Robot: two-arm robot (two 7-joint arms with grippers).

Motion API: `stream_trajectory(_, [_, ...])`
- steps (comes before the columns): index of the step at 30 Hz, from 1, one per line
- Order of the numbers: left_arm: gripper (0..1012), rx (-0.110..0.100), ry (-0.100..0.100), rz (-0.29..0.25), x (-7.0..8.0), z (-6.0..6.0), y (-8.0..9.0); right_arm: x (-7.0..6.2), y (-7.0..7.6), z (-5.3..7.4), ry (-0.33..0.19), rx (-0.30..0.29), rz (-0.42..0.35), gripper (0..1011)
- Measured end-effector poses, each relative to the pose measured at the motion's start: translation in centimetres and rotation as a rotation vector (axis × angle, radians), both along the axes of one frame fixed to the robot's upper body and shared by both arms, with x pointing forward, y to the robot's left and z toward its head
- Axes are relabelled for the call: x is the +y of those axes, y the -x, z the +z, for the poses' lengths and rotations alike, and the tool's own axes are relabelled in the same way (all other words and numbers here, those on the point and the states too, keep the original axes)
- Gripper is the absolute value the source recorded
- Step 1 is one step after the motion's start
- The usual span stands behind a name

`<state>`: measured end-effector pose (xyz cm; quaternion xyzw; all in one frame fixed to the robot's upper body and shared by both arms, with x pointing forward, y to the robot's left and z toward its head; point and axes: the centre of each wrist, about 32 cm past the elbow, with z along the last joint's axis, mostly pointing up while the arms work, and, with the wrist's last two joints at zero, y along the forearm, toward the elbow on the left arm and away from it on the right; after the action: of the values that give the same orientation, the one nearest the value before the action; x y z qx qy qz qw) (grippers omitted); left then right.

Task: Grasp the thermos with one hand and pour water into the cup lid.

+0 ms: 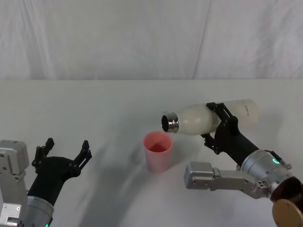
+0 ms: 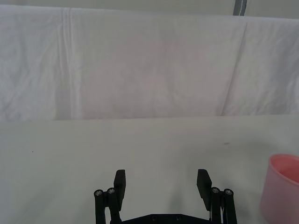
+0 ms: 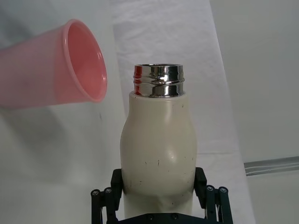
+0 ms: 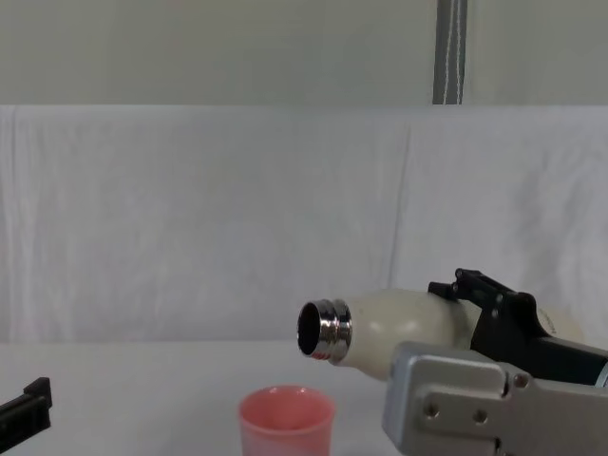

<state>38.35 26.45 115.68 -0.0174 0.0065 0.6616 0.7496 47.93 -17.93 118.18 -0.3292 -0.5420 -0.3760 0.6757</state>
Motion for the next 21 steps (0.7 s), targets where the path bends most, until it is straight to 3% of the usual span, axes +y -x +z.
stream_trajectory(21, [1001, 0.0, 0.0, 0.0, 0.0, 0.0, 0.0, 0.19, -0.02, 0.13, 0.061, -0.035, 0.005, 947])
